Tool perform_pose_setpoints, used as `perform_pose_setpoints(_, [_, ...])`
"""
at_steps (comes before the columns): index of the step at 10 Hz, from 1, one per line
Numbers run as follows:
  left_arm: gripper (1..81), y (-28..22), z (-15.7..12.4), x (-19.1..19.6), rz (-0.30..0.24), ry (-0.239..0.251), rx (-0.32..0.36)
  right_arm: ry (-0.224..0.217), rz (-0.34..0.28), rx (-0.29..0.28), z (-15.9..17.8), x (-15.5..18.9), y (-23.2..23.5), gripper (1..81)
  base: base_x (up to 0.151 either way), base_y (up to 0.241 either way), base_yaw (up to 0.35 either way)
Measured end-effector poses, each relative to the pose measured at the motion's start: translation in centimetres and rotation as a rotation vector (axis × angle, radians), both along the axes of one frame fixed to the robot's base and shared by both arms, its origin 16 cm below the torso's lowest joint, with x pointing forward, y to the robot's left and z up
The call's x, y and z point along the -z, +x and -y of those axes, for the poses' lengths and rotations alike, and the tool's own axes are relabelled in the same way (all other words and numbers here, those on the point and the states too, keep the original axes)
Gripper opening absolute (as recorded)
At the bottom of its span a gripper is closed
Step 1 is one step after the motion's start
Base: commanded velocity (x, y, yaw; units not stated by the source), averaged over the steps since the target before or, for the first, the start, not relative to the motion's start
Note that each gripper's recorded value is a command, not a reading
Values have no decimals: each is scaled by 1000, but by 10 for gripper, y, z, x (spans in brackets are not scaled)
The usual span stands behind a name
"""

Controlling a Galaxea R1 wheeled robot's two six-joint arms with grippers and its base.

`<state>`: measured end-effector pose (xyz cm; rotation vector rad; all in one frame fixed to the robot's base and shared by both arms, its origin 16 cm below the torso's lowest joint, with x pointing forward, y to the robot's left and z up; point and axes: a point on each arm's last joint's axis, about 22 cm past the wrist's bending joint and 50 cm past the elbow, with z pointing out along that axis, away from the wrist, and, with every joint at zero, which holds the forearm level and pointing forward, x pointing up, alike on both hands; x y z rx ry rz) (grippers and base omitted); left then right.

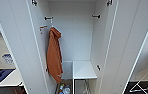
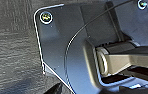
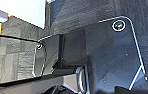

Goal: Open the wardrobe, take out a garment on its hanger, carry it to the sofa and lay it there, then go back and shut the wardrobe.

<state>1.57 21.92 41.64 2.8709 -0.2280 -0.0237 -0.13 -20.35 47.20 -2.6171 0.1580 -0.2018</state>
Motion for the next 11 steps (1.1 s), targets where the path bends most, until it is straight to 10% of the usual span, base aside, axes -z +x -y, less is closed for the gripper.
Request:
perform_pose_setpoints(4, [811, 48, -44, -19, 41, -47, -55, -16, 36, 35, 72, -30, 26, 811, 0, 0, 0])
perform_pose_setpoints(8, [811, 90, -27, -71, 84, -213, -27, -57, 66, 134, 157, -67, 61, 811, 0, 0, 0])
perform_pose_setpoints(11, [811, 133, -93, -121, 148, -208, -13, -55, 168, 176, 193, -107, 126, 811, 0, 0, 0])
